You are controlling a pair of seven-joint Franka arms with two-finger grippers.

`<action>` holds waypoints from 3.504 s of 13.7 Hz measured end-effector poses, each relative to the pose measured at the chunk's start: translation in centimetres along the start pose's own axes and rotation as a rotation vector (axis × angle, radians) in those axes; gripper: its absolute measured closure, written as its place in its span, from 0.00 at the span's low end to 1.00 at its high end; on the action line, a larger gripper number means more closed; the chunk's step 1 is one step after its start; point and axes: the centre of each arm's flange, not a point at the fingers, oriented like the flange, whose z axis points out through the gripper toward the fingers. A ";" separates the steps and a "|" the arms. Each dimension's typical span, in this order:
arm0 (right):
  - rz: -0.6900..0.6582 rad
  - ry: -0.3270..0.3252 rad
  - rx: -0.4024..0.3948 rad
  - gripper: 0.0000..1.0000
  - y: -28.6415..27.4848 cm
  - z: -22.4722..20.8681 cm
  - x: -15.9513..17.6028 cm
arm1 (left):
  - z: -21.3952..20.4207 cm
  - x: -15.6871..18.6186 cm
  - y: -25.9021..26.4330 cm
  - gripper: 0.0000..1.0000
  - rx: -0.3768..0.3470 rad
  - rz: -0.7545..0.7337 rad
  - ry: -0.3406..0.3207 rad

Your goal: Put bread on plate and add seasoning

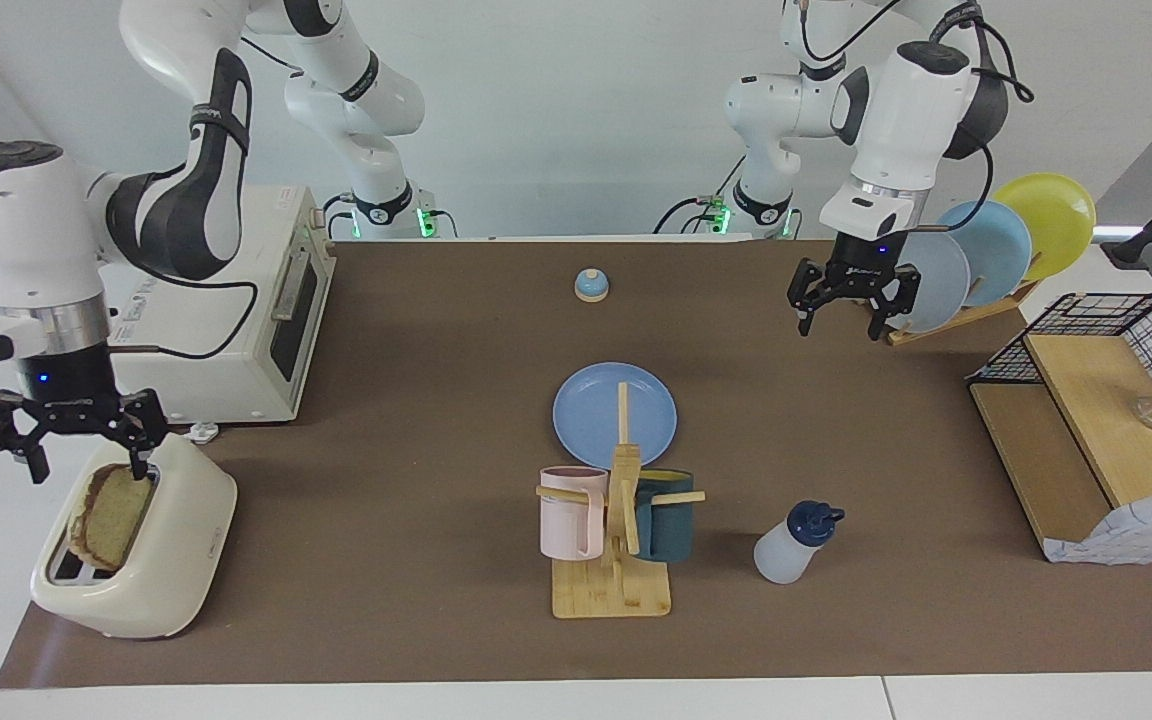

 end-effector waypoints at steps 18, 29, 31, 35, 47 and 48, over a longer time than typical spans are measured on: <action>-0.187 -0.057 -0.083 0.91 -1.0 0.8 1.1 | 19.5 -1.6 3.2 0.00 -0.078 -0.018 0.255; -0.441 -0.248 -0.023 0.93 -12.6 -13.6 5.9 | 23.0 1.5 4.2 0.00 0.029 -0.092 0.377; -0.395 -0.277 -0.002 0.93 -17.6 -15.0 5.6 | 23.5 1.9 3.6 0.00 0.045 -0.092 0.381; -0.218 -0.348 0.165 0.93 -25.2 -14.1 2.8 | 24.2 3.4 4.4 0.00 0.050 -0.073 0.406; 0.123 -0.210 0.510 0.93 -39.3 -10.2 -3.9 | 24.6 6.1 4.0 0.00 0.069 -0.066 0.442; 0.154 -0.190 0.527 0.93 -40.1 -9.7 -4.2 | 24.8 6.2 3.7 0.00 0.073 -0.068 0.442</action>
